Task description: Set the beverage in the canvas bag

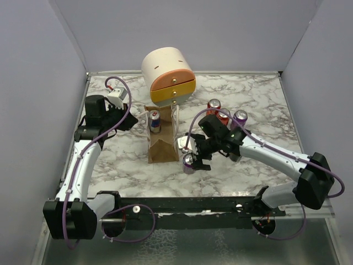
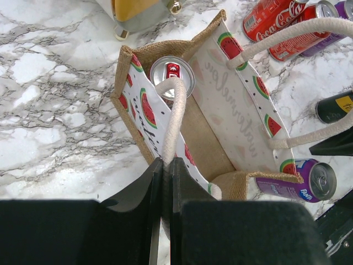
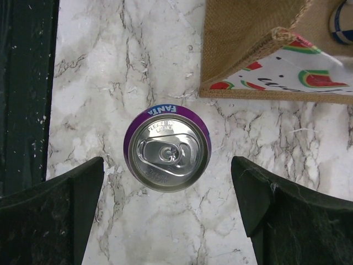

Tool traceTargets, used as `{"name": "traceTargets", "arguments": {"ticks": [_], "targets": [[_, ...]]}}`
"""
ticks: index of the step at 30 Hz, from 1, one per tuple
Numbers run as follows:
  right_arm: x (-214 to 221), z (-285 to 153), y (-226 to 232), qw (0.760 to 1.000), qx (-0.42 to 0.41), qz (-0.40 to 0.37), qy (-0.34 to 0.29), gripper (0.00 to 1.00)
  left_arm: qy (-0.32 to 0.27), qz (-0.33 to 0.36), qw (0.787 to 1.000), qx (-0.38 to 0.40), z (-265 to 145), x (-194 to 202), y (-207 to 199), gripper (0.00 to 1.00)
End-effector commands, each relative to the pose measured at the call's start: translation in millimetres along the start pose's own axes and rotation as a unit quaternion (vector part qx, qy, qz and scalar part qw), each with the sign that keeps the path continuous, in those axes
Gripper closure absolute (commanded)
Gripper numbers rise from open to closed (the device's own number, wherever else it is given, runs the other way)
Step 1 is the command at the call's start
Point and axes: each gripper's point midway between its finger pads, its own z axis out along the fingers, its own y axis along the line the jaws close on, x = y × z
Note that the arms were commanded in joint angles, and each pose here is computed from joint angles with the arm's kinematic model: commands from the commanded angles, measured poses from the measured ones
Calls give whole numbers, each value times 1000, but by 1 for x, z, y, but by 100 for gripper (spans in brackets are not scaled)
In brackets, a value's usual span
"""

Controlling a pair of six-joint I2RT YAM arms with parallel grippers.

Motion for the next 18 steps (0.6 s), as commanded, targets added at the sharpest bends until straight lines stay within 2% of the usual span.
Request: {"name": "traceTargets", "arguments": {"ticks": [1, 4, 7, 14, 18], "targets": [[6, 18, -3, 1000, -4, 10, 0, 3, -21, 14, 1000, 11, -5, -11, -6, 100], [7, 26, -4, 1000, -15, 15, 0, 4, -21, 12, 1000, 11, -5, -11, -7, 100], [7, 33, 0, 999, -33, 21, -3, 11, -22, 14, 1000, 9, -6, -11, -6, 100], [4, 35, 3, 999, -43, 20, -15, 41, -21, 14, 1000, 10, -5, -10, -6, 100], [-13, 24, -1, 999, -41, 8, -32, 51, -20, 16, 1000, 10, -5, -10, -6, 100]]}}
